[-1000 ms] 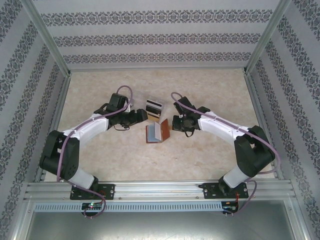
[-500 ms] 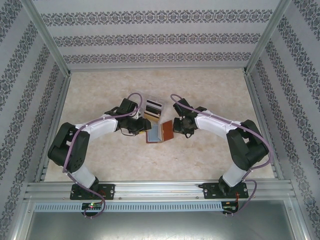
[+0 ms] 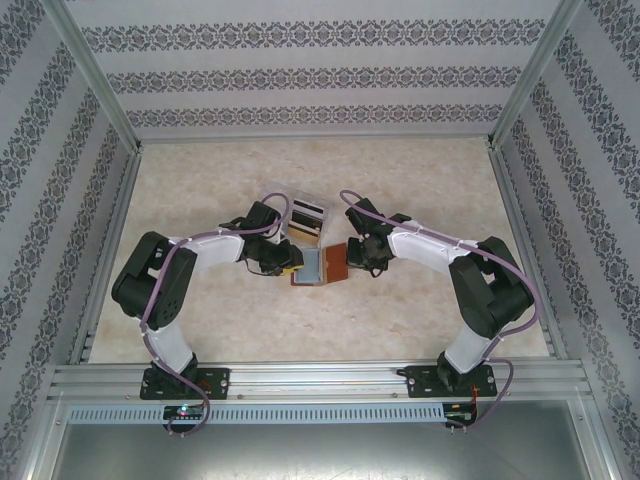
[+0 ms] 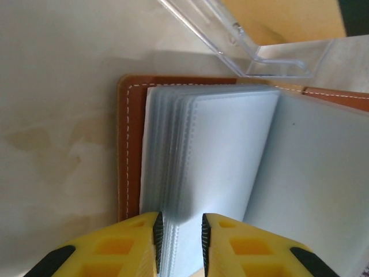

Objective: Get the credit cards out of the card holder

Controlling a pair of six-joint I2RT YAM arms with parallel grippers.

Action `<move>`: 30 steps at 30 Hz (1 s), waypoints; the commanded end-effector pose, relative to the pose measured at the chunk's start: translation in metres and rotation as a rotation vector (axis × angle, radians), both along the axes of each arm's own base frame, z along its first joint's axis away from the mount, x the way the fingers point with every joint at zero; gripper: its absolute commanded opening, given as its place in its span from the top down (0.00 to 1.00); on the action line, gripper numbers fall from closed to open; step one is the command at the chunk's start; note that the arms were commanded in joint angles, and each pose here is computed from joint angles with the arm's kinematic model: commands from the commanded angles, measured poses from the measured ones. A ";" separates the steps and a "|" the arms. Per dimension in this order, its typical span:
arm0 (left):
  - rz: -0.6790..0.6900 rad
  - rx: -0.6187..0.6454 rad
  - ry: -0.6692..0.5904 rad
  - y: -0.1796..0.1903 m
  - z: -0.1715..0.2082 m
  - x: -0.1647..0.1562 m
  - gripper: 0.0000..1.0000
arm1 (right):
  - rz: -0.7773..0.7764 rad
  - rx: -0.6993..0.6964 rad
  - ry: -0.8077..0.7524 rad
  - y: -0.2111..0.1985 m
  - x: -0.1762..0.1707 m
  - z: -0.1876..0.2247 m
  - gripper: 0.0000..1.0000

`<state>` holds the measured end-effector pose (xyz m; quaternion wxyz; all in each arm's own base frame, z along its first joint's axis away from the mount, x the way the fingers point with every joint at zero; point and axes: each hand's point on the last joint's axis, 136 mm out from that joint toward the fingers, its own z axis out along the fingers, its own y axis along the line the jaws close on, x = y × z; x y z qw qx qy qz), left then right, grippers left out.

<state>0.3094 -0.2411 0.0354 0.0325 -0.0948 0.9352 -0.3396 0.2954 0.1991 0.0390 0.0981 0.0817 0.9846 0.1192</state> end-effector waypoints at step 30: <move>-0.135 -0.155 -0.066 -0.037 0.037 0.005 0.72 | -0.013 0.006 0.050 0.003 -0.006 -0.010 0.90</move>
